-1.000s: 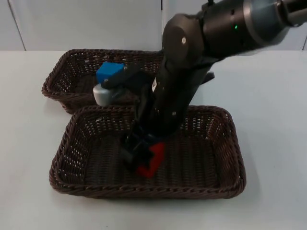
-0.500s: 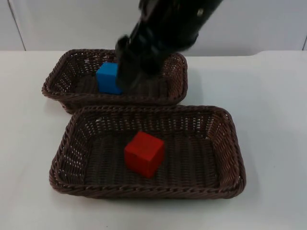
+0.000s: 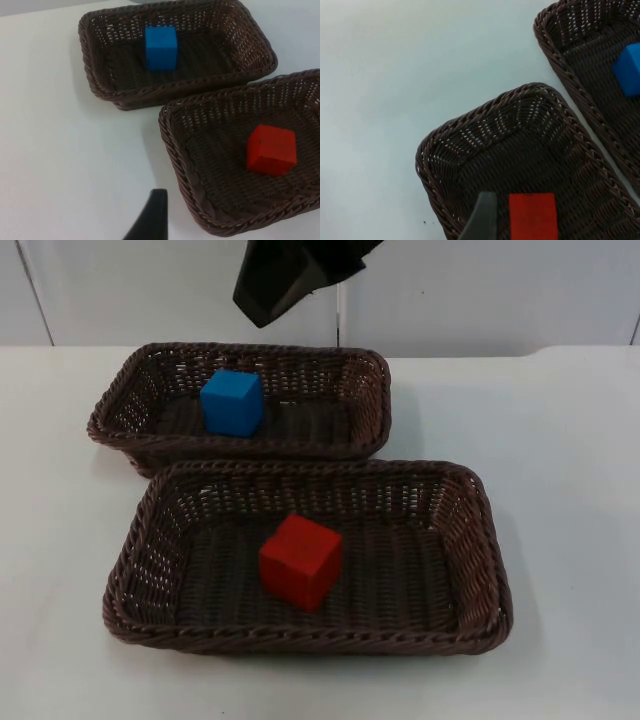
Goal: Pick up one cube with the left hand and place it into the upper basket. Pick up one cube with the right hand and place it into the lower basket.
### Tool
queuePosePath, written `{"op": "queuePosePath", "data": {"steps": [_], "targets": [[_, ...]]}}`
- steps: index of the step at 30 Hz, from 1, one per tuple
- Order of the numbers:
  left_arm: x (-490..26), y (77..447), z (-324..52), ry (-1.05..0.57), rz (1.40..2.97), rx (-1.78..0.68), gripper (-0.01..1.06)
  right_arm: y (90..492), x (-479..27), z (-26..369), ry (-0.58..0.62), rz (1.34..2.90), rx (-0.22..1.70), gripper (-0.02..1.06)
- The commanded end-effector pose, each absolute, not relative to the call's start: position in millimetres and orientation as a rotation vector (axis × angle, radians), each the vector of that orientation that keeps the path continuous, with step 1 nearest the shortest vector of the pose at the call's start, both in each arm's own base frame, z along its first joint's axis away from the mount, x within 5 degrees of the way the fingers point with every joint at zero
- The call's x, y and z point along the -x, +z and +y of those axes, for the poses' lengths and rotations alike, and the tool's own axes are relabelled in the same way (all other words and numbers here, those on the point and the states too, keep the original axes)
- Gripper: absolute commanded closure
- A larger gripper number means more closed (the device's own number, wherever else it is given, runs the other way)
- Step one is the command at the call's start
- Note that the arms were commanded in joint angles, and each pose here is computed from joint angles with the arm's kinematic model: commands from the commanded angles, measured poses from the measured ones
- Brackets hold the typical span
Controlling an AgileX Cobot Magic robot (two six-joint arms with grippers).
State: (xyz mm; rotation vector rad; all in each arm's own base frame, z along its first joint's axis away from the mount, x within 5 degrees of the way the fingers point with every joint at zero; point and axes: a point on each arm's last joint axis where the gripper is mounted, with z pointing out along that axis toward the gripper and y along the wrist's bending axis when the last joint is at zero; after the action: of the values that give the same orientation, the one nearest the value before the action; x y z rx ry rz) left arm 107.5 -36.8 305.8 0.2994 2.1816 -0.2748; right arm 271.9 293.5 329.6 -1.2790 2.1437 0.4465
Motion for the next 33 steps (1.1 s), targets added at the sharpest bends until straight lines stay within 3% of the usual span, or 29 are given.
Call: {"op": "queuePosePath", "data": {"steps": [1, 17, 33], "targets": [[-107, 306, -38, -0.281, 2.166, -0.308, 0.17, 333, -268, 293, 0.467, 2.143, 1.276, 0.29], [-106, 307, -37, -0.271, 2.158, -0.328, 0.17, 333, -267, 294, 0.479, 2.148, 1.275, 0.29], [-80, 321, -33, -0.298, 2.016, -0.332, 0.17, 333, -260, 289, 0.486, 2.161, 1.331, 0.29]]}}
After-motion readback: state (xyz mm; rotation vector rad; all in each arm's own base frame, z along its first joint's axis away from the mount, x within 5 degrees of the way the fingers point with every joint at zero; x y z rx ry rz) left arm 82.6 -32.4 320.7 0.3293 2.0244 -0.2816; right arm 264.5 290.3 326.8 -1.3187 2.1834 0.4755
